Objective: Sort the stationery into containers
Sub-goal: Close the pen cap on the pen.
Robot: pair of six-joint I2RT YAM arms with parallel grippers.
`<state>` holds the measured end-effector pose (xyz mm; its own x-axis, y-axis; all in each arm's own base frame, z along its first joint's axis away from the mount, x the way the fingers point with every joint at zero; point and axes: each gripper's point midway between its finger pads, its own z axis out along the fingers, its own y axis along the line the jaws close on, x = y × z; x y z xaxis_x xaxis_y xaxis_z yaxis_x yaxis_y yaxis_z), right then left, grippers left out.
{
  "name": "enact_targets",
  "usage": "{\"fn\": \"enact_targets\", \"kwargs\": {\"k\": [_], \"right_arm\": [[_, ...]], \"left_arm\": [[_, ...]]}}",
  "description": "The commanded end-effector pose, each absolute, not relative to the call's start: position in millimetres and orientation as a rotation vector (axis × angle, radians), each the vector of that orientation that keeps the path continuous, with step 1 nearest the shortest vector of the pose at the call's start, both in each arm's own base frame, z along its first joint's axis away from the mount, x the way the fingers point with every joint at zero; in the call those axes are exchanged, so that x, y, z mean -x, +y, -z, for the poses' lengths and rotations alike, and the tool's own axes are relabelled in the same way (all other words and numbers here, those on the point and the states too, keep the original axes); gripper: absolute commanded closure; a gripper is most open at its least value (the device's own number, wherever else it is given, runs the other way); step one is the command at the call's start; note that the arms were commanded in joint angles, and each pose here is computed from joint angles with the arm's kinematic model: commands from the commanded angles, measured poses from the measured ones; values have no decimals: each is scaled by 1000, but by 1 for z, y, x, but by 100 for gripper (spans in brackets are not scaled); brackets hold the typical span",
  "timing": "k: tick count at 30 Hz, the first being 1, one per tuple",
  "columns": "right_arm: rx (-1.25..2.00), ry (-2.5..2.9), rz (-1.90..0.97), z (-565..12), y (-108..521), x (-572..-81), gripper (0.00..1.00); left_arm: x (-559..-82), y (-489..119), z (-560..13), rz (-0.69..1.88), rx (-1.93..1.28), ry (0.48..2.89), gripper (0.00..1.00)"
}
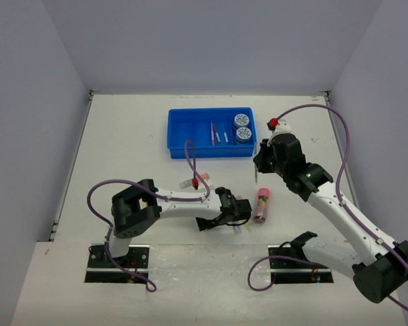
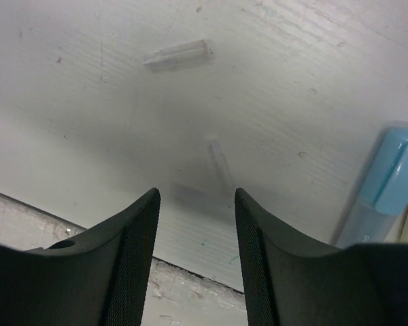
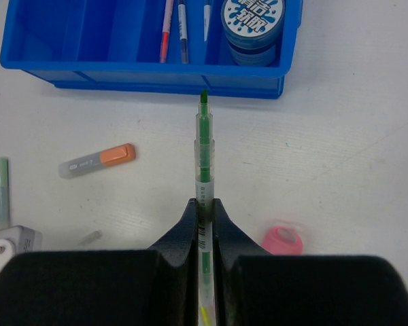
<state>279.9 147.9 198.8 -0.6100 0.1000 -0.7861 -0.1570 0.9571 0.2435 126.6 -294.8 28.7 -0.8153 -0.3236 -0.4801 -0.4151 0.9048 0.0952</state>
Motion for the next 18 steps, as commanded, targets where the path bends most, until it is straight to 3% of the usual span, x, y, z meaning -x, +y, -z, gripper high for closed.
{"fn": "enact_targets", "kwargs": {"k": [1, 13, 18], "right_arm": [[24, 2175, -359, -205, 146, -282, 100], [44, 2180, -374, -203, 149, -282, 100], [46, 2181, -378, -203, 150, -281, 100]], "left_arm": [[-147, -291, -43, -193, 648, 2518, 53], [-154, -299, -26, -143, 613, 2552, 58], [-152, -299, -21, -154, 610, 2569, 70]]}}
